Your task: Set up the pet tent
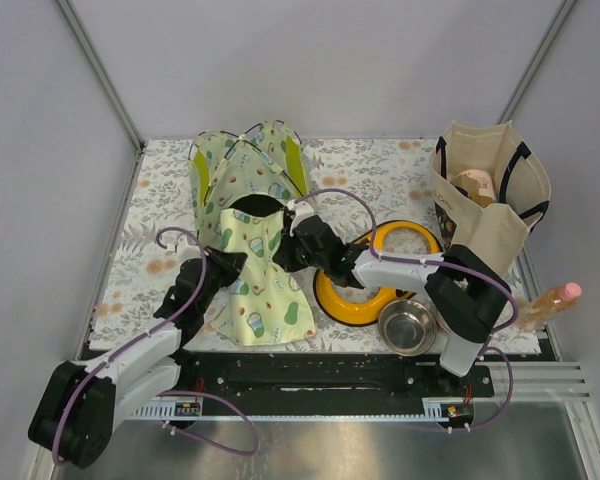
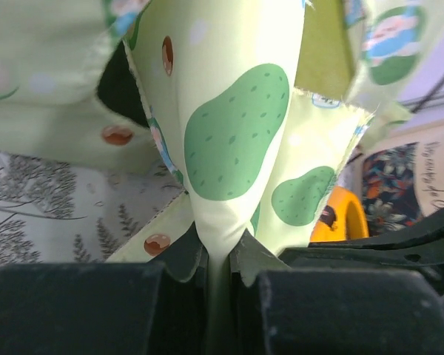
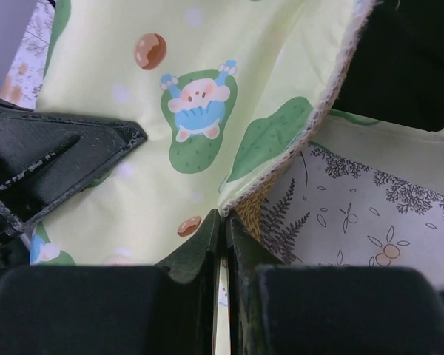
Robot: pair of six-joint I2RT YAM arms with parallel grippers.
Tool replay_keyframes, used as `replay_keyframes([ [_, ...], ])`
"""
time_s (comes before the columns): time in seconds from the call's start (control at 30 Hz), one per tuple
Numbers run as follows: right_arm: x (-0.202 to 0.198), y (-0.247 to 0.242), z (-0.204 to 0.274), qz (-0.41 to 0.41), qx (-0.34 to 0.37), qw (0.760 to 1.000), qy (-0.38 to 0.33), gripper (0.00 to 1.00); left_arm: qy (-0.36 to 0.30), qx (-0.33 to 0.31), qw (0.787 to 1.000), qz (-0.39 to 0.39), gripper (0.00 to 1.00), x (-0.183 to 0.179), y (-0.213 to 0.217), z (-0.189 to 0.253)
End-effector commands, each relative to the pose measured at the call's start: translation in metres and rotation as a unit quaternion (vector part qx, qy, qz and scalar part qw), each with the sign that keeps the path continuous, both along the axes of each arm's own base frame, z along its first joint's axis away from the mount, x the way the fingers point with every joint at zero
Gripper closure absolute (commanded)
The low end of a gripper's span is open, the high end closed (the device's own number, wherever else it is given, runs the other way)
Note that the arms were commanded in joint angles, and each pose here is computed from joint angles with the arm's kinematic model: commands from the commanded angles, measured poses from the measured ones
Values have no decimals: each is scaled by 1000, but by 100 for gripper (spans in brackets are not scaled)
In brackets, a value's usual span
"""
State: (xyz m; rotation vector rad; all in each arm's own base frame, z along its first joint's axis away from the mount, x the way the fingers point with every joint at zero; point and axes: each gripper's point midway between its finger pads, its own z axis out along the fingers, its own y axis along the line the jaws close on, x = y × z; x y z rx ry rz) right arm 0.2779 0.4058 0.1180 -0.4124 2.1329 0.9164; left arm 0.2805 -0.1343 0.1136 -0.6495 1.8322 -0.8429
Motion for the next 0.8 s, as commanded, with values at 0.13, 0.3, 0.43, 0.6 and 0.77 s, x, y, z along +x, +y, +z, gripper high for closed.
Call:
replay_keyframes([
  [0.13,30,38,20,-13,8,999,-47,99,40,1,999,-9,100,20,-16,-11],
  [0.3,39,50,24,-8,-18,997,-74,94,51,1,998,-38,100,35,-33,-8],
  [0.43,47,54,29,-6,-41,994,-98,89,61,-9,997,-49,100,39,-41,-8],
  [0.6,63,53,37,-9,-76,988,-137,84,61,-16,997,-45,100,43,-42,1],
  [0.77,77,60,28,12,-154,978,-138,84,83,-10,996,-29,100,45,-38,2],
])
